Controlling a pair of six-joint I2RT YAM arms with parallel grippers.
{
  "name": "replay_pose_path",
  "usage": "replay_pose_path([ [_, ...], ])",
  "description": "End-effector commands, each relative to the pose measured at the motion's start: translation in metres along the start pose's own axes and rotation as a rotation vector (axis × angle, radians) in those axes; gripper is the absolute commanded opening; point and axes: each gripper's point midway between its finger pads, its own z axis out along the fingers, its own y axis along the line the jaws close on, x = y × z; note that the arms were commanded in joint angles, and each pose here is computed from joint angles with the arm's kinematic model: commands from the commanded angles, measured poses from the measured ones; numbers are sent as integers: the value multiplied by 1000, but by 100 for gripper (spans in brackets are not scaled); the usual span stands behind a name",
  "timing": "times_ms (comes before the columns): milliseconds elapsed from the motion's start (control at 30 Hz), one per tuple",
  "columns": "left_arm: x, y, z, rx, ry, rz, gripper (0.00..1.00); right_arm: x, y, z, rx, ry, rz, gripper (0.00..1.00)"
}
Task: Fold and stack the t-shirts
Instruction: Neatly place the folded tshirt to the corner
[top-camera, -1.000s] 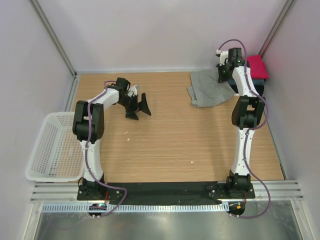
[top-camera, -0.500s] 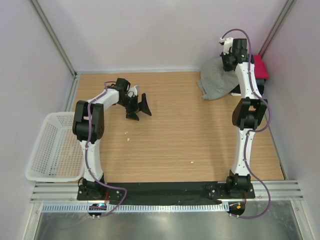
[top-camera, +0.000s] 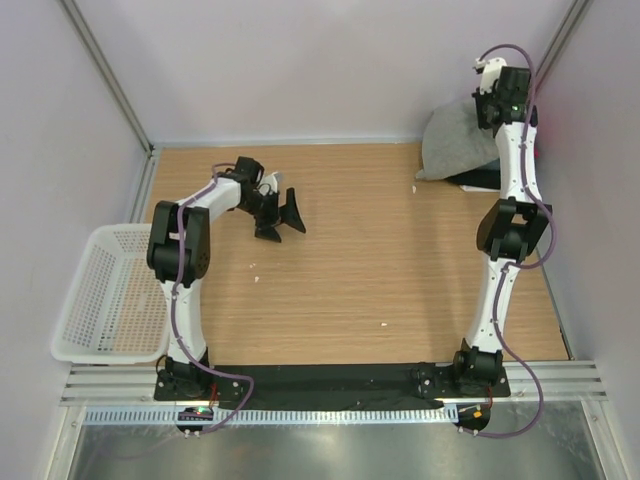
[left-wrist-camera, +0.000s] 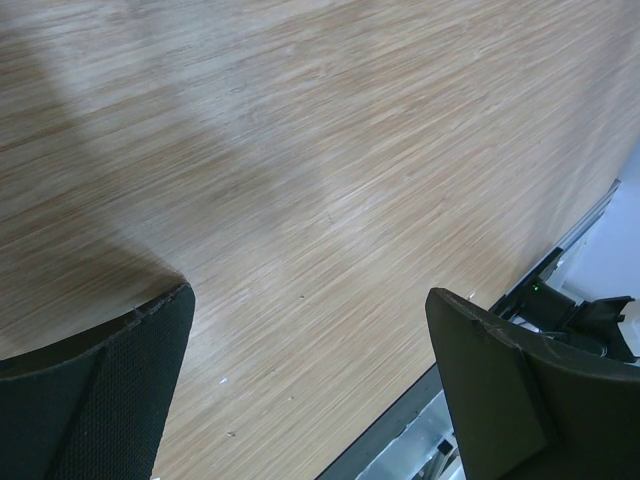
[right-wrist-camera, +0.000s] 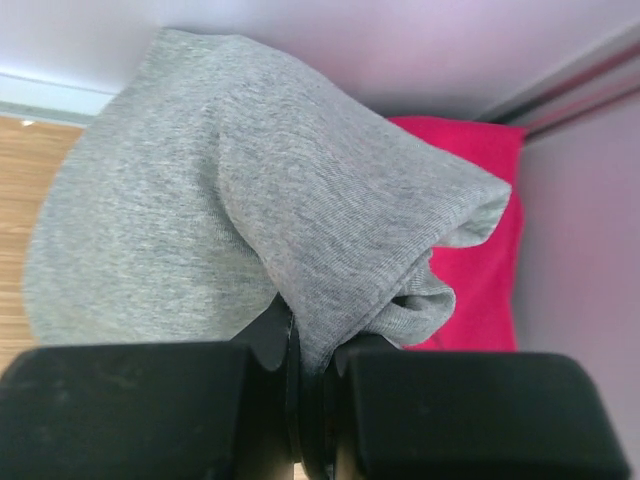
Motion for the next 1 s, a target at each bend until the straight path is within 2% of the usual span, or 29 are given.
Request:
replay_pose_path([
  [0, 0, -2, 9, 9, 14, 19, 100, -77, -74, -62, 178, -233, -2, 1],
  [200, 5, -1, 16, -10, 32, 34, 100, -79, -120, -78, 258, -282, 21, 1],
  [333, 6, -4, 20, -30, 37, 62, 100, -76, -129, -78, 273, -282, 15, 1],
  [667, 12, -12, 24, -42, 50, 112, 100, -48, -145, -41, 358, -229, -11, 2],
  [700, 13, -13, 24, -41, 51, 115, 99, -43, -145, -33, 362, -225, -2, 13],
  [733, 13, -14, 24, -41, 51, 117, 100, -38, -146, -29, 373, -213, 4, 28],
  [767, 13, -15, 23, -41, 48, 119, 99, -33, -146, -26, 378, -203, 11, 57],
  [800, 13, -16, 22, -42, 47, 124, 99, -29, -146, -23, 382, -195, 34, 66],
  [900, 14, -22, 17, -41, 36, 139, 100, -22, -141, -33, 371, -161, 83, 79],
  [967, 13, -26, 13, -43, 25, 150, 100, -48, -140, -77, 370, -218, 134, 90],
])
